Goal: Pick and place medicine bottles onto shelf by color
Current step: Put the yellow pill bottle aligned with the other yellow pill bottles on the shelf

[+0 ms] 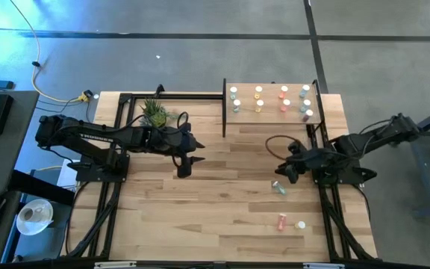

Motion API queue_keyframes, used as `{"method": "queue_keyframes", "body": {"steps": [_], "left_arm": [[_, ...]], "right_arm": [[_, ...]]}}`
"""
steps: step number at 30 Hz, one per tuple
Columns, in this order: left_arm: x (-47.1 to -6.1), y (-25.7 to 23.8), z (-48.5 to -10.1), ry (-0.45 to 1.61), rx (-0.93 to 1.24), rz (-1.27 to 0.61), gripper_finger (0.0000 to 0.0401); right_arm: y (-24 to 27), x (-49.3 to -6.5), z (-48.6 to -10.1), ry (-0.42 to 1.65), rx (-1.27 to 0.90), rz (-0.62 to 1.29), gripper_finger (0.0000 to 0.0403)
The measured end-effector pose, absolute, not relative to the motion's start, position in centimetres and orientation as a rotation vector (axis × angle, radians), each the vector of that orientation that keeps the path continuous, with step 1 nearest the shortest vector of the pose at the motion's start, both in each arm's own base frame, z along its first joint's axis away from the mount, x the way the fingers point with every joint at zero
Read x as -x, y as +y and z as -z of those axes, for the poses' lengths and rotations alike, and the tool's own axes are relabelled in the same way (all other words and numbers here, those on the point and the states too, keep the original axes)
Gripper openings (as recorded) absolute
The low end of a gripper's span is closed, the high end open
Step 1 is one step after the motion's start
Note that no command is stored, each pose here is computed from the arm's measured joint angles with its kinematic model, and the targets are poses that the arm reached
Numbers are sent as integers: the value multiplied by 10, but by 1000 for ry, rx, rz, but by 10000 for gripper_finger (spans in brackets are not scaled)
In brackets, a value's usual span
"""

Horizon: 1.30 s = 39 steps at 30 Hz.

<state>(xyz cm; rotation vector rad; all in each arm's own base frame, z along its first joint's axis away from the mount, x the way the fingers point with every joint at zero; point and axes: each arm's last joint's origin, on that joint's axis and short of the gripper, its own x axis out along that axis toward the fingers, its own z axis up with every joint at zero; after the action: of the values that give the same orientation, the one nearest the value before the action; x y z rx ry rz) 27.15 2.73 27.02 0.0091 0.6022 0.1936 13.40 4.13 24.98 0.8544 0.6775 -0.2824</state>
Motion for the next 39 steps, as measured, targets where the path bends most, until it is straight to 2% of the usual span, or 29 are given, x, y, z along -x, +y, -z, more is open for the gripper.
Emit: {"method": "queue_keyframes", "body": {"steps": [18, 25, 31, 36, 39], "left_arm": [[-271, 27, -270, 605, 33, -206, 193], [-271, 27, -270, 604, 41, -209, 193], [-271, 27, -270, 603, 41, -210, 193], [-271, 27, -270, 603, 40, -210, 193], [-271, 27, -270, 603, 40, -211, 193]], "right_arm": [[88, -133, -239, 829, -1001, 199, 163], [100, -137, -243, 791, -1051, 112, 163], [104, -137, -243, 800, -1071, 111, 163], [112, -143, -269, 751, -1032, 99, 163], [116, -144, -283, 800, -950, 152, 163]]}}
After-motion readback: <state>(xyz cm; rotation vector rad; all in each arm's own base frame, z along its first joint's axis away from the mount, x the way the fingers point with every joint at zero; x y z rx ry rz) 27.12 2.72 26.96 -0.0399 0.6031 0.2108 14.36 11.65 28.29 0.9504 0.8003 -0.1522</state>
